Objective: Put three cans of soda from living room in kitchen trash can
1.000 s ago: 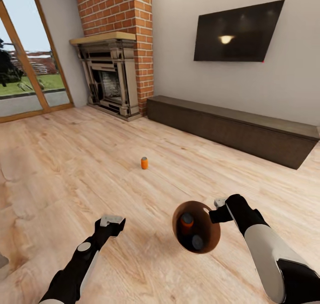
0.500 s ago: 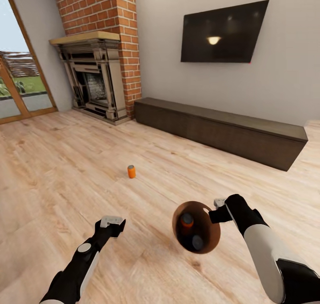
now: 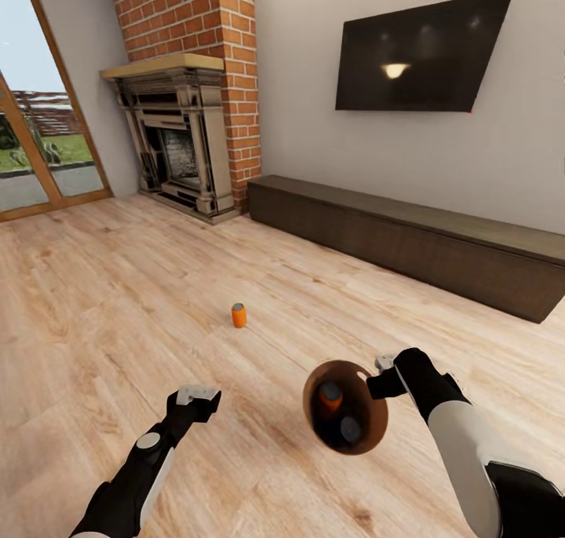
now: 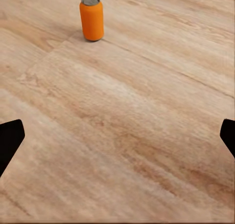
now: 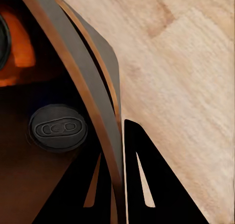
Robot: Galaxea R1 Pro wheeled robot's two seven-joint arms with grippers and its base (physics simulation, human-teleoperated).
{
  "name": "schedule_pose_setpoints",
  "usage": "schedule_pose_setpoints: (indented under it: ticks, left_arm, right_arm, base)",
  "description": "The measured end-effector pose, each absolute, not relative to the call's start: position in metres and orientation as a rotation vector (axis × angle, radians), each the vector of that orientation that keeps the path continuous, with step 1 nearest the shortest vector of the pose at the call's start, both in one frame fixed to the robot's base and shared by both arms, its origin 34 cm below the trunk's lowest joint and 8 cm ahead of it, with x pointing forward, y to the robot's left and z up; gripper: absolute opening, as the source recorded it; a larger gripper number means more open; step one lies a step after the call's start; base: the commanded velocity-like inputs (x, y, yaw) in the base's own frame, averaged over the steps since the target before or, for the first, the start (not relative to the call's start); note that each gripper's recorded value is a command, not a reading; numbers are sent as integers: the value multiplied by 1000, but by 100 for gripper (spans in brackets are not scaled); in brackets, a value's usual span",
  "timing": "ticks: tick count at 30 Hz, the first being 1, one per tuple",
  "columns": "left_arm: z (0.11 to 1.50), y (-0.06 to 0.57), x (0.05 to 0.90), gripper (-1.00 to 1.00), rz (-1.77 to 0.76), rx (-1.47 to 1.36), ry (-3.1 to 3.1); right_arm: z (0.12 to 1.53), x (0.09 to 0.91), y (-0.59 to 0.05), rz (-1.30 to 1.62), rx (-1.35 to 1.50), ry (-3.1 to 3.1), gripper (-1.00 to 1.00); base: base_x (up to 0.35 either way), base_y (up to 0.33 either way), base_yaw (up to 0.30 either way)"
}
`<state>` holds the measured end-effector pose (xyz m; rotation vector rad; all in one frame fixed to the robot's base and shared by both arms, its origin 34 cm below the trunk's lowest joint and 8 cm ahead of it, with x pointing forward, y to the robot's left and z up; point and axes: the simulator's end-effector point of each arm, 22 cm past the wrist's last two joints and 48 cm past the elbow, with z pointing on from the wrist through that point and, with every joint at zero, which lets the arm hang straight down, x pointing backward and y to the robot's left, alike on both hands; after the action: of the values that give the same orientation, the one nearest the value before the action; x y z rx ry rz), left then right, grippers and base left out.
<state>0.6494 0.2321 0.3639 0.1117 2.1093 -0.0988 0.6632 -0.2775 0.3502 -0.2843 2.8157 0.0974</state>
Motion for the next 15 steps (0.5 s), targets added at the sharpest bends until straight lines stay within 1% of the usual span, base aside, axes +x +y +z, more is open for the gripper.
schedule_pose_setpoints:
  ticks: [15]
  left_arm:
    - [357,232,645,100,-101,111,2126]
  right_arm:
    - [344,658,-296,-77,-433,2828,-100]
  base:
    - [32,0,0]
